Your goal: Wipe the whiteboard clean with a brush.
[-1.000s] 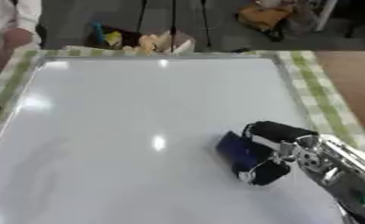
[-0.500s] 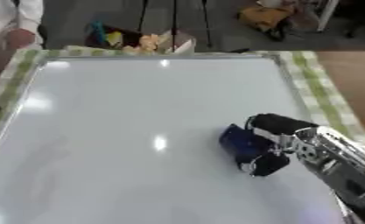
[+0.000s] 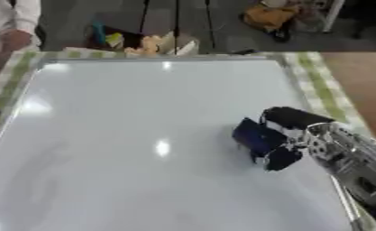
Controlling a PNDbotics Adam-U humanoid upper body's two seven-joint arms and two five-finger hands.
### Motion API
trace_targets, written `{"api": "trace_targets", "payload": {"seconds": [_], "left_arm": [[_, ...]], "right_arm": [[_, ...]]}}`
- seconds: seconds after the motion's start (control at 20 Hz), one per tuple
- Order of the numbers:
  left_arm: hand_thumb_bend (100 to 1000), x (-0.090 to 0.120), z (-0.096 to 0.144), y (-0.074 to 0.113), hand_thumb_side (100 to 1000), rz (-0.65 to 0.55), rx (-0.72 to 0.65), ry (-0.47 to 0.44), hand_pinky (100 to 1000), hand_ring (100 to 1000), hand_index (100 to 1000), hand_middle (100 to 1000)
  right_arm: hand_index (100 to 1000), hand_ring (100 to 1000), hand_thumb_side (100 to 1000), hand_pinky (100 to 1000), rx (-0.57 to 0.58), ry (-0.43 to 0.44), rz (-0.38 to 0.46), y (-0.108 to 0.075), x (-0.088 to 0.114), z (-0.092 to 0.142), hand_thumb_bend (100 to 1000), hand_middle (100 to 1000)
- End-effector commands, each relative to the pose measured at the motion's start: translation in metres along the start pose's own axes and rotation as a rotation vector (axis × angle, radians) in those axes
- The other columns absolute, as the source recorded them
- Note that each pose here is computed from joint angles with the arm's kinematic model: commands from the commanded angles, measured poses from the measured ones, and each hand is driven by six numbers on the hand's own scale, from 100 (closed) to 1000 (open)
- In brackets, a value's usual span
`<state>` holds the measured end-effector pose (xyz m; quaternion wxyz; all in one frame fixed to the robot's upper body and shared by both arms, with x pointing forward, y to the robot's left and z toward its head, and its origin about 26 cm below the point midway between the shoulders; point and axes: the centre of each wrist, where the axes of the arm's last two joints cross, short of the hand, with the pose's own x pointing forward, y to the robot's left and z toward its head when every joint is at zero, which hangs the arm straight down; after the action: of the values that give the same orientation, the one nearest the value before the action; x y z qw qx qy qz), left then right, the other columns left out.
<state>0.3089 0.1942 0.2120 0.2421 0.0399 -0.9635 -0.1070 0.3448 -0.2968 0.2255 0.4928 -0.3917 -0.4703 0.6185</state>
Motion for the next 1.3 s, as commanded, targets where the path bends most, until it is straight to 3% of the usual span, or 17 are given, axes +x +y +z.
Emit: {"api": "trace_targets", "payload": {"seconds": [0.05, 0.45, 0.5, 0.6, 1.3], "left_arm": [[100, 0.006, -0.005, 0.001, 969, -0.003, -0.008, -0.030, 426, 788, 691, 740], [100, 0.006, -0.005, 0.001, 970, -0.005, -0.006, -0.030, 426, 789, 691, 740], [100, 0.006, -0.005, 0.001, 970, -0.004, -0.007, -0.030, 426, 789, 691, 740], [100, 0.006, -0.005, 0.001, 970, -0.002, -0.007, -0.031, 426, 789, 691, 741], [100, 0.006, -0.005, 0.000, 970, 0.000, -0.010, -0.034, 424, 790, 690, 742]], "right_arm": [[161, 461, 177, 395, -0.039, 0.047, 0.023, -0.014, -0.008, 0.004, 100, 266], [160, 461, 175, 394, -0.025, 0.044, 0.025, -0.012, -0.009, 0.003, 100, 265], [159, 463, 113, 396, -0.015, 0.035, 0.029, -0.011, -0.008, 0.003, 100, 263], [155, 466, 175, 399, 0.015, 0.009, 0.042, -0.007, -0.005, 0.003, 100, 269], [158, 468, 184, 401, 0.146, -0.099, 0.077, 0.004, 0.010, 0.000, 100, 272]]}}
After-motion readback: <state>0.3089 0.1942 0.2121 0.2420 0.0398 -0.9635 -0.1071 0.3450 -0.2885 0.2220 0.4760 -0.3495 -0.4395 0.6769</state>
